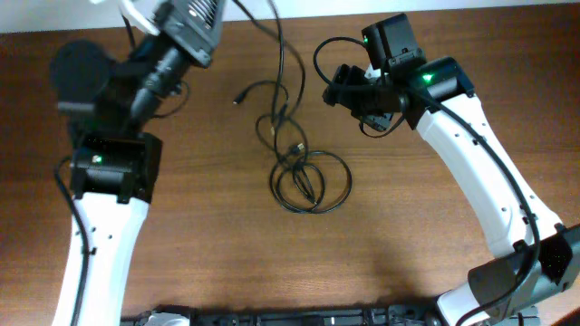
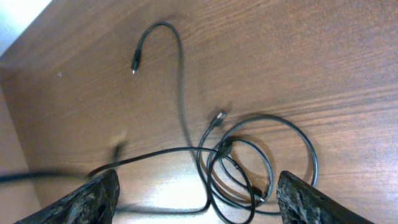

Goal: Untangle cables

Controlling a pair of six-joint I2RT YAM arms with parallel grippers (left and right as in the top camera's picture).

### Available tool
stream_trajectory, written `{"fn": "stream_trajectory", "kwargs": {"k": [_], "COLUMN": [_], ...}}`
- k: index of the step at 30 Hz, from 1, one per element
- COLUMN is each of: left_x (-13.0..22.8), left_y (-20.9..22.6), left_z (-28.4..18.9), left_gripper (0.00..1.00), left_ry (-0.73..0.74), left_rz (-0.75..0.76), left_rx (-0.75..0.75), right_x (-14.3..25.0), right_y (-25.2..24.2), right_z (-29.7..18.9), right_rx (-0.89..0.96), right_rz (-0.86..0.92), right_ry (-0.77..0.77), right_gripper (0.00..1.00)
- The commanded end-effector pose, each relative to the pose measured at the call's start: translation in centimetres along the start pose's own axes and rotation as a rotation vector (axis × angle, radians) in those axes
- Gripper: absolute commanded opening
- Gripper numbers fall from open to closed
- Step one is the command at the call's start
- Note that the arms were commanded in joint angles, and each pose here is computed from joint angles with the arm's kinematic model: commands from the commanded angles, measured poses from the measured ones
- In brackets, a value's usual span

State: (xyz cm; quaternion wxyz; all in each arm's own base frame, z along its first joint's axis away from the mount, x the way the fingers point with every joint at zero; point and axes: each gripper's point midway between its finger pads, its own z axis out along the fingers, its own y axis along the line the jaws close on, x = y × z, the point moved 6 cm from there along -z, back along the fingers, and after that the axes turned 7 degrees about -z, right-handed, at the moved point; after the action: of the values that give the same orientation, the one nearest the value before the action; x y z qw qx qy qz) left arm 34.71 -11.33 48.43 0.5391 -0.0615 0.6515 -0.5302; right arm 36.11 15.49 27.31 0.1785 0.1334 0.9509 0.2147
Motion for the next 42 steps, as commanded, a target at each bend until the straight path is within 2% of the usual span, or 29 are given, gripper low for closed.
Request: {"fn": "stream_trajectory", "kwargs": {"k": [1, 2, 3, 4, 6, 7, 8, 10, 12, 15, 20, 22, 24, 25, 26, 28, 30, 31, 33, 35, 38, 40, 41, 42], "left_x": [-1.7, -3.3, -3.6, -3.3, -0.7, 0.1, 0.3, -1.0, -1.5, -1.6, -1.6, -1.6, -1.5, -1.4, -1.5, -2.4, -3.9, -5.7, -8.1, -10.4, -9.8, -9.1, -9.1, -9.1], "left_y": [-4.2, -8.4, -9.2, -8.4, -1.3, 0.6, 0.6, -3.0, -5.0, -5.3, -5.5, -5.7, -5.7, -5.8, -5.6, -3.2, -1.4, -1.5, -3.1, -3.9, -1.1, 0.9, 1.2, 1.4], "left_z": [-0.2, -1.7, -2.1, -1.7, 0.6, 0.8, 0.9, 0.7, 0.1, -0.1, -0.2, -0.4, -0.4, -0.4, -0.4, -0.5, -1.2, -2.2, -3.9, -6.1, -5.9, -5.5, -5.5, -5.5], "left_gripper": [0.00, 0.00, 0.00, 0.00, 0.00, 0.00, 0.00, 0.00, 0.00, 0.00, 0.00, 0.00, 0.00, 0.00, 0.00, 0.00, 0.00, 0.00, 0.00, 0.00, 0.00, 0.00, 0.00, 0.00], "left_ry": [-0.102, -0.210, -0.237, -0.208, -0.072, -0.048, -0.036, -0.069, -0.079, -0.082, -0.079, -0.078, -0.071, -0.061, -0.063, -0.110, -0.173, -0.230, -0.319, -0.412, -0.351, -0.322, -0.323, -0.324], "left_rz": [0.175, 0.282, 0.307, 0.280, 0.044, -0.013, -0.015, -0.016, -0.019, -0.027, -0.058, -0.055, -0.054, -0.052, -0.051, -0.027, -0.065, -0.111, -0.090, 0.001, -0.087, -0.080, -0.048, -0.014], "left_rx": [0.209, 0.411, 0.446, 0.407, 0.031, -0.073, -0.066, 0.140, 0.244, 0.252, 0.257, 0.262, 0.266, 0.270, 0.262, 0.140, 0.065, 0.095, 0.199, 0.242, 0.101, -0.004, -0.028, -0.045], "right_x": [0.4, 0.9, 1.0, 1.0, 1.2, 1.4, 1.6, 2.1, 2.4, 4.2, 3.3, 2.9, 2.6, 2.3, 2.3, 1.8, 0.4, -0.1, -0.6, -1.0, -0.8, -0.3, -0.1, 0.3], "right_y": [0.0, 0.7, 0.8, 0.8, 1.1, 1.4, 1.7, 2.2, 2.5, 3.4, 4.2, 4.1, 4.3, 4.5, 4.6, 3.1, -0.8, -2.7, -4.7, -6.5, -6.1, -4.9, -4.4, -3.9], "right_z": [0.0, 0.0, -0.1, -0.1, -0.1, -0.2, -0.2, 0.4, 1.4, 4.2, 8.4, 9.9, 10.4, 10.4, 10.3, 9.6, 8.8, 8.4, 8.0, 7.4, 7.4, 7.5, 7.6, 7.7], "right_rx": [-0.012, -0.072, -0.087, -0.086, -0.116, -0.148, -0.166, -0.166, -0.169, -0.203, -0.190, -0.184, -0.188, -0.196, -0.197, -0.131, 0.067, 0.150, 0.203, 0.221, 0.152, 0.070, 0.045, 0.036], "right_rz": [-0.086, -0.188, -0.211, -0.210, -0.249, -0.299, -0.350, -0.444, -0.501, -0.675, -0.720, -0.722, -0.726, -0.730, -0.719, -0.610, -0.423, -0.355, -0.305, -0.253, -0.235, -0.245, -0.250, -0.260], "right_ry": [0.020, 0.055, 0.063, 0.063, 0.078, 0.090, 0.096, 0.099, 0.117, 0.199, 0.157, 0.150, 0.131, 0.117, 0.117, 0.132, 0.127, 0.130, 0.149, 0.180, 0.205, 0.231, 0.241, 0.249], "right_gripper": [0.80, 0.80, 0.80, 0.81, 0.86, 0.86, 0.87, 0.87, 0.89, 0.90, 0.89, 0.65, 0.47, 0.20, 0.04, 0.04, 0.04, 0.04, 0.04, 0.04, 0.04, 0.04, 0.11, 0.36]}}
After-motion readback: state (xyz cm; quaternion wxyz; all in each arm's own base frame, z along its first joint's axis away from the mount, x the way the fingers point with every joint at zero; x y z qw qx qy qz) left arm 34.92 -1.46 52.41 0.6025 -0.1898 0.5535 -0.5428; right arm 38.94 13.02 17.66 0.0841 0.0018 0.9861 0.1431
